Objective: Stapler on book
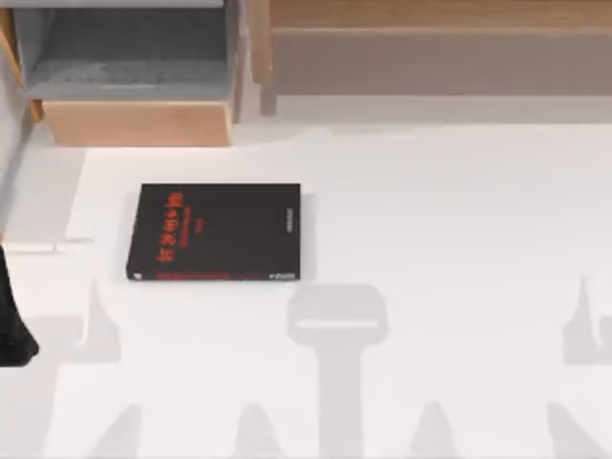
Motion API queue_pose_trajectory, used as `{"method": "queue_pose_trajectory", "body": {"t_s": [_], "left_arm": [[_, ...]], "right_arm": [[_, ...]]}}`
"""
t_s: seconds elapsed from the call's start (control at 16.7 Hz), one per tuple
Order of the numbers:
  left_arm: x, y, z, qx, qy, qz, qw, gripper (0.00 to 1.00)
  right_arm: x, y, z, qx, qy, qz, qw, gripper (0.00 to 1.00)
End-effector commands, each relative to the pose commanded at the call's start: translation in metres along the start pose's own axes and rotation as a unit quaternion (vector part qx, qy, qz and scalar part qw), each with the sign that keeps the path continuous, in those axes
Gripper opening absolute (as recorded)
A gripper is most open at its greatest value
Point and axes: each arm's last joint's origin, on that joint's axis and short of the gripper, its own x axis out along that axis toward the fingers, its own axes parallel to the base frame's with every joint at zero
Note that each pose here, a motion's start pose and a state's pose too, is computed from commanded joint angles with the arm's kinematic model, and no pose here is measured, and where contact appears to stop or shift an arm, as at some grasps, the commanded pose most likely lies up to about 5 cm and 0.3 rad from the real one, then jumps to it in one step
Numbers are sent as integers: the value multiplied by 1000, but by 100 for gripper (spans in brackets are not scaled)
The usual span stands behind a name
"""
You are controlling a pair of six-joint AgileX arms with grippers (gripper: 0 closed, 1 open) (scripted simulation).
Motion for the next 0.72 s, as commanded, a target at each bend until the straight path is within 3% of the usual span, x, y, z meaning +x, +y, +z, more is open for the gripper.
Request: {"method": "queue_pose_trajectory", "body": {"t_s": [0.36, 0.72], "left_arm": [[1, 2, 19, -2, 35, 12, 999, 100], [31, 15, 100, -14, 175, 61, 983, 100]], "right_arm": [[0, 0, 0, 0, 0, 0, 1000, 100], [0, 0, 0, 0, 0, 0, 1000, 100]]}}
